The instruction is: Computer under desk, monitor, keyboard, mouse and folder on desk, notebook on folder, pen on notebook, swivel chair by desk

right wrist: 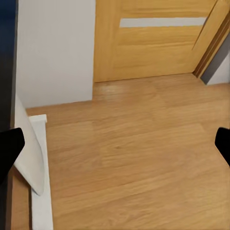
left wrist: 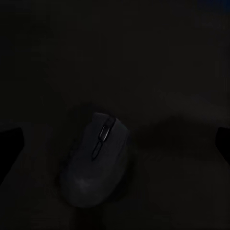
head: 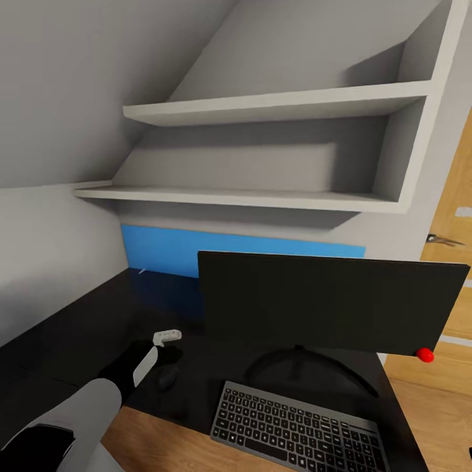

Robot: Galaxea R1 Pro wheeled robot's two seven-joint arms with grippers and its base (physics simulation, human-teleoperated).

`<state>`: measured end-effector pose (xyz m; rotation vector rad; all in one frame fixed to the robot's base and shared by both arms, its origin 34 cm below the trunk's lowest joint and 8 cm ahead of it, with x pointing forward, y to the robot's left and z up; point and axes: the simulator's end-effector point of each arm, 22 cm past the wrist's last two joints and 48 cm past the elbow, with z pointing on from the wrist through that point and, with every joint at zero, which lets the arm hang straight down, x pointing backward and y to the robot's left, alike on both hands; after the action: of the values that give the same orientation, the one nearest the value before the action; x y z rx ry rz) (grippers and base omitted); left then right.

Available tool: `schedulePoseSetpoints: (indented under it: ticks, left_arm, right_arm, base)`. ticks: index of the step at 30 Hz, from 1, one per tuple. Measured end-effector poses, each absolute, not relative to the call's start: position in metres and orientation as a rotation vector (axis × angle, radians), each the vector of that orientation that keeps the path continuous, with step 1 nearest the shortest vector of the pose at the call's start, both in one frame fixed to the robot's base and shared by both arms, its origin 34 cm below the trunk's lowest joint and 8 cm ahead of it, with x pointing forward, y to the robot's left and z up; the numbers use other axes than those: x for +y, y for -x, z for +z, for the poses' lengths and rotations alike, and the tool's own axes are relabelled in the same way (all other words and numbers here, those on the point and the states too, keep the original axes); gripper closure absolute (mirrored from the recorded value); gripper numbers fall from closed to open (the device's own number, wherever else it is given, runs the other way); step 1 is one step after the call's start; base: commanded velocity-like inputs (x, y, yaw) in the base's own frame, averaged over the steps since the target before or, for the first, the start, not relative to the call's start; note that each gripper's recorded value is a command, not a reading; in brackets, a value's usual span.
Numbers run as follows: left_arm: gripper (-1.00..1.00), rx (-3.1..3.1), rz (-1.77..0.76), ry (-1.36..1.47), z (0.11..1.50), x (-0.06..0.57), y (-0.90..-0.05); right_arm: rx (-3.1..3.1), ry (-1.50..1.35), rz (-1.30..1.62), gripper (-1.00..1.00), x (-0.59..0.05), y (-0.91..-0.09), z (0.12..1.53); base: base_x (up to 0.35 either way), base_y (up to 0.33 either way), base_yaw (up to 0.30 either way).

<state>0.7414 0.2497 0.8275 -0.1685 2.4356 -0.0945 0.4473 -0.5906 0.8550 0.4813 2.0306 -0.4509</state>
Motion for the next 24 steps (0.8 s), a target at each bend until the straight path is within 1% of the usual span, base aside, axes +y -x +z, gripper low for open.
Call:
schedulePoseSetpoints:
  ticks: [24]
  left_arm:
    - [-1.0, 2.447, -0.087, 0.174, 0.788, 0.255, -0.74]
  right_arm:
    - [2.026, -0.484, -0.438, -1.0, -0.584, -0.45, 0.818]
  base:
    - [0.0, 0.0, -0.002]
